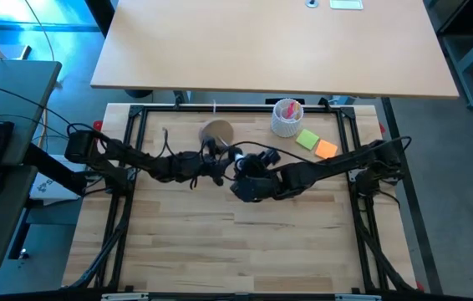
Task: Screw lightbulb
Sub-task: Insert the light bulb into the lamp
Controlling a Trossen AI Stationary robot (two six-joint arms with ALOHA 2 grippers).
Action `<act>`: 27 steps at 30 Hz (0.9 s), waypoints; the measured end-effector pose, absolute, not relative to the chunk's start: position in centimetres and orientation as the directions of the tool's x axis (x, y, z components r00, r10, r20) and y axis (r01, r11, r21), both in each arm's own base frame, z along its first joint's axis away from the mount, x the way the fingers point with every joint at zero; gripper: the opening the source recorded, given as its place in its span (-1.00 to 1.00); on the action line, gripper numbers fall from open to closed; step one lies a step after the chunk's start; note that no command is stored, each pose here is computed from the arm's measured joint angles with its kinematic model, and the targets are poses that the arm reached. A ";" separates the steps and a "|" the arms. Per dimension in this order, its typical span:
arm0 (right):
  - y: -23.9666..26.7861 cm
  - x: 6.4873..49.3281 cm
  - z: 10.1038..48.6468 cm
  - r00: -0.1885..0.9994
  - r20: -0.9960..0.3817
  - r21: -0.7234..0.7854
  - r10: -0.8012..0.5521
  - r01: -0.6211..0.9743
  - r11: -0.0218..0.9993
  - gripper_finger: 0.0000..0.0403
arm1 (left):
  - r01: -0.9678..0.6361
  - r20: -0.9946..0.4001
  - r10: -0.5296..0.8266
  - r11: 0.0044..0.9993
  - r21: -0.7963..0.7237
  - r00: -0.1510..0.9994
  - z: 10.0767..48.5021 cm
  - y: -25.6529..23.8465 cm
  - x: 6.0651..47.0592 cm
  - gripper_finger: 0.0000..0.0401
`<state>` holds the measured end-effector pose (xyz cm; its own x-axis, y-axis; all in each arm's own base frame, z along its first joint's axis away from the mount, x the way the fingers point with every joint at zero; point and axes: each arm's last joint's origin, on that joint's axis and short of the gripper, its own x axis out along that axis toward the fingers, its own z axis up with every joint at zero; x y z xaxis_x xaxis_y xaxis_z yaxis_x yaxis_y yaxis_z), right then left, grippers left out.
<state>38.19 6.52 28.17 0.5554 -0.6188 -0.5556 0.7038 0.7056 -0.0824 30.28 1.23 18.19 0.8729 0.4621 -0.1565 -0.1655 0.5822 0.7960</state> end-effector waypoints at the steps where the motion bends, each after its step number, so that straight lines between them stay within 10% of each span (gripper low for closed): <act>1: 6.5 38.2 28.2 0.559 -0.557 -0.051 -0.614 0.715 0.698 0.42 | -0.152 -0.159 0.457 0.571 0.807 0.875 18.2 1.0 30.3 -0.21; 11: 6.5 37.8 29.2 0.582 -0.552 0.209 -0.597 0.790 0.577 0.42 | -0.088 -0.175 0.411 0.545 0.834 0.895 18.0 0.3 30.3 -0.21; 27: 7.6 37.5 29.3 0.585 -0.514 -0.003 -0.627 0.730 0.683 0.42 | -0.148 -0.152 0.403 0.622 0.769 0.903 18.4 0.5 30.4 -0.21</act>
